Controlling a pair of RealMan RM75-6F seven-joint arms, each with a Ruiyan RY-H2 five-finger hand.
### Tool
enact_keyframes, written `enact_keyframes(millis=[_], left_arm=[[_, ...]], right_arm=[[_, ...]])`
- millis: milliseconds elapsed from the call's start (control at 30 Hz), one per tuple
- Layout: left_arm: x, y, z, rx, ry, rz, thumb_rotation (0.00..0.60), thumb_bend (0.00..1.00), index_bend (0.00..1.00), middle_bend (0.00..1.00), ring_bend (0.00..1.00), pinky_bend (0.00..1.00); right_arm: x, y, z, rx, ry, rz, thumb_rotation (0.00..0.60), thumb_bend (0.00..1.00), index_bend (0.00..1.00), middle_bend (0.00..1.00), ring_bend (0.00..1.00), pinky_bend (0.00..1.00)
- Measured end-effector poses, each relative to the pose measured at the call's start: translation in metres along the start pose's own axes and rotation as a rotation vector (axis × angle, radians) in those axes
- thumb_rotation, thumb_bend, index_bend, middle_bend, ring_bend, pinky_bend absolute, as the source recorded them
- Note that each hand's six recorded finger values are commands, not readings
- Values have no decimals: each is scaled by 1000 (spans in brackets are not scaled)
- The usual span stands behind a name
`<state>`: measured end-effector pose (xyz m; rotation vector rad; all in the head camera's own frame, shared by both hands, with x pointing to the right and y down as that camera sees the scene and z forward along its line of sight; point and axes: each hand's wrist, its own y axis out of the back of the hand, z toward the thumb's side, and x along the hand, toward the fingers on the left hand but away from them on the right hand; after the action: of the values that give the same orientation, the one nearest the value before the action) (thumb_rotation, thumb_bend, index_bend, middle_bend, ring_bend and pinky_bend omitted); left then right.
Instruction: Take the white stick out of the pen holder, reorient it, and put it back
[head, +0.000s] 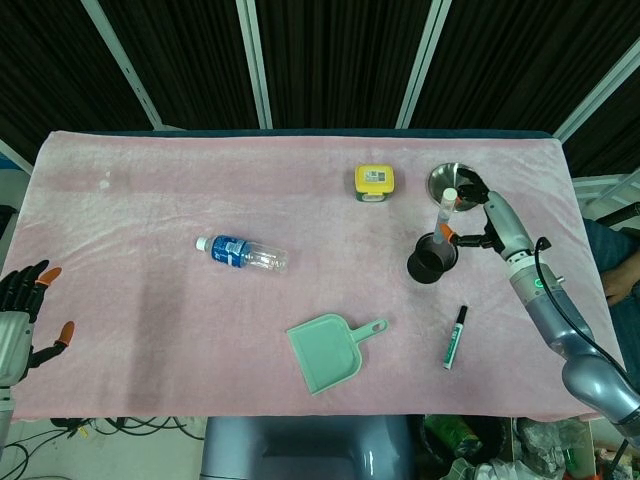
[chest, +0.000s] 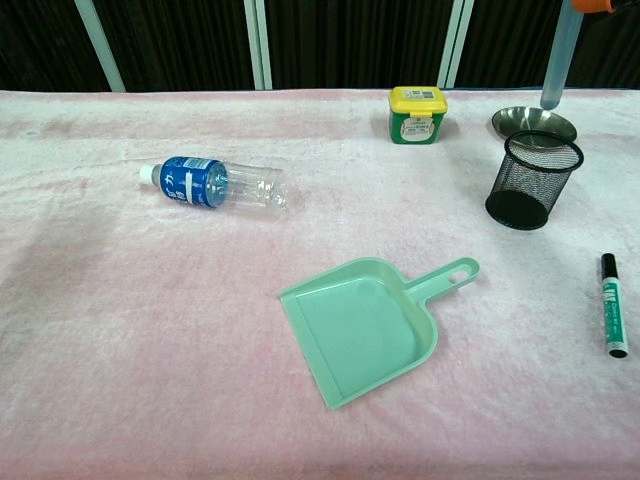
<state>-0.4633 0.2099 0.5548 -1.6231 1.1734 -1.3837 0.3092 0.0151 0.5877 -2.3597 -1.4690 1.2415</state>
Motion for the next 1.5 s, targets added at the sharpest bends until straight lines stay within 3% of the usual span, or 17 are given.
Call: enact_keyframes(millis=[433,900,1133,1500], left_arm=[[0,0,0,3,0,1,600,377,117,44,0,9],[0,0,0,6,0,0,600,377,117,44,0,9],[0,0,0,7,0,1,600,377,117,44,0,9],[1,0,0,6,0,0,600,377,117,43,0,10]], right_arm=[[-6,-13,-19,-9,-59,45,600,325,715,43,139,163],[-14,-16,-43,1,-114,45,600,330,715,43,139,163],[-18,-29,-59,-7,-147,62,600,336,715,43,139,163],[-28,-55,-75,63,-148,77,600,336,715,43,139,163]])
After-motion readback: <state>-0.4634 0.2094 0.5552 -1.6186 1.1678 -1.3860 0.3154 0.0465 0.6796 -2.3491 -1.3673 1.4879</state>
